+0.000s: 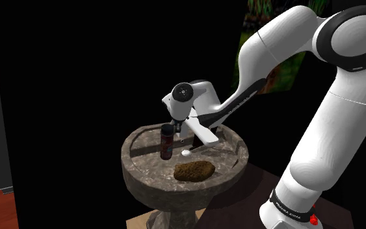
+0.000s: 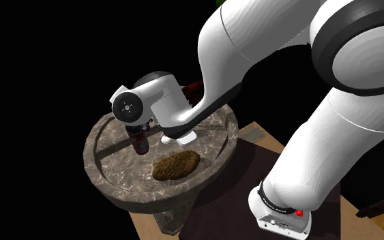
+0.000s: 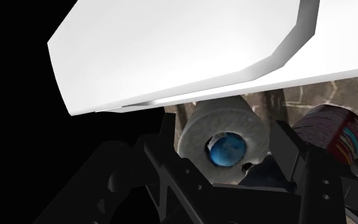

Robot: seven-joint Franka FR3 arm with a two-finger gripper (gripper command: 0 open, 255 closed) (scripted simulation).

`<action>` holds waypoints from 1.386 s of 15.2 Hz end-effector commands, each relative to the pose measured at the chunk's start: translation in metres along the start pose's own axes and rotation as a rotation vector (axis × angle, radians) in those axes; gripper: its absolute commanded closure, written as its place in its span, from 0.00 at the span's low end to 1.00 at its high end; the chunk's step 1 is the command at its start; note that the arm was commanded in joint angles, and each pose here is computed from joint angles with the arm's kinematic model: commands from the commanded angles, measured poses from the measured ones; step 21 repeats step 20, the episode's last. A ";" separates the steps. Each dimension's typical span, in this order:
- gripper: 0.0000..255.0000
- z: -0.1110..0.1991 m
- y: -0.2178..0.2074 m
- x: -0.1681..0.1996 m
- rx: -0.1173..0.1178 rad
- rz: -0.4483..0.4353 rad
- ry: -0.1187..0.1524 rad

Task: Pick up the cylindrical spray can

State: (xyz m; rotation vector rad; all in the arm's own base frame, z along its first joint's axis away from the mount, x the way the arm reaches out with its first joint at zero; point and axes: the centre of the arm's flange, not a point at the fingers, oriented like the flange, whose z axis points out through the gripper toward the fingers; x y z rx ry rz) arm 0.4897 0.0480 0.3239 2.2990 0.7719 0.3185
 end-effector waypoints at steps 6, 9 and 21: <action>1.00 -0.011 0.010 0.000 0.001 0.001 -0.002; 1.00 -0.022 0.021 0.000 0.001 0.001 -0.002; 1.00 -0.058 0.054 0.001 0.001 0.001 -0.002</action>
